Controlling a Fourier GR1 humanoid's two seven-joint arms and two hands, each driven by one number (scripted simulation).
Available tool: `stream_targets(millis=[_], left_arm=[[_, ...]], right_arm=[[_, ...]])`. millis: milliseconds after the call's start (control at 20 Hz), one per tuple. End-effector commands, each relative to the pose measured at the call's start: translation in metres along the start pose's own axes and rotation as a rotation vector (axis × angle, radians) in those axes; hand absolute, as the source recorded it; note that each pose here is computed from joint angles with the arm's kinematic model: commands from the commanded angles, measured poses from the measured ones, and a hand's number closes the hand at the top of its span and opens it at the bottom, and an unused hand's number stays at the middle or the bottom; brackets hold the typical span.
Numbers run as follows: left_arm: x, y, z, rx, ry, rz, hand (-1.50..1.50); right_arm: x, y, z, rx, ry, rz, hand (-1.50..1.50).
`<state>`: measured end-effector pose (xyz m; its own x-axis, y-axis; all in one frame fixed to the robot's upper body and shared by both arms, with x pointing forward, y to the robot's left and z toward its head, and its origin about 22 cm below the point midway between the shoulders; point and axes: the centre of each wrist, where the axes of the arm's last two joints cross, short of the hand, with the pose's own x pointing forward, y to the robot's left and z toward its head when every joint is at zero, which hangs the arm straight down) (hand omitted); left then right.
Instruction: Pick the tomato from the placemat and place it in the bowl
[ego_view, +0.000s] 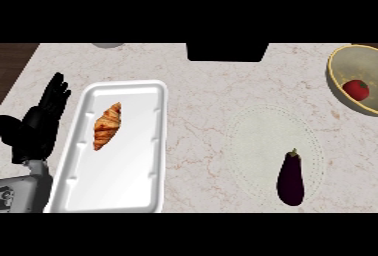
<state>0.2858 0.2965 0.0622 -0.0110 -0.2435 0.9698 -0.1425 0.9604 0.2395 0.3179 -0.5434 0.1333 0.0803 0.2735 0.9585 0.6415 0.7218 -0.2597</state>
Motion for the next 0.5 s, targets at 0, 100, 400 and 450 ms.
stream_targets(millis=[0,100,400,450], left_arm=[[-0.003,0.009,-0.003,0.021,0.0,0.009,0.0],[-0.012,-0.005,0.008,-0.007,0.009,0.013,0.0],[-0.01,-0.002,0.007,0.016,-0.004,-0.002,0.0],[-0.012,0.017,0.008,0.013,-0.003,-0.005,0.0]], right_arm=[[-0.022,-0.053,0.015,0.001,0.0,-0.053,-1.5],[-0.021,-0.077,0.019,0.009,0.005,-0.056,-1.5],[-0.043,-0.12,0.043,0.086,0.023,-0.17,-1.5],[-0.038,-0.137,0.046,0.098,0.02,-0.206,-1.5]])
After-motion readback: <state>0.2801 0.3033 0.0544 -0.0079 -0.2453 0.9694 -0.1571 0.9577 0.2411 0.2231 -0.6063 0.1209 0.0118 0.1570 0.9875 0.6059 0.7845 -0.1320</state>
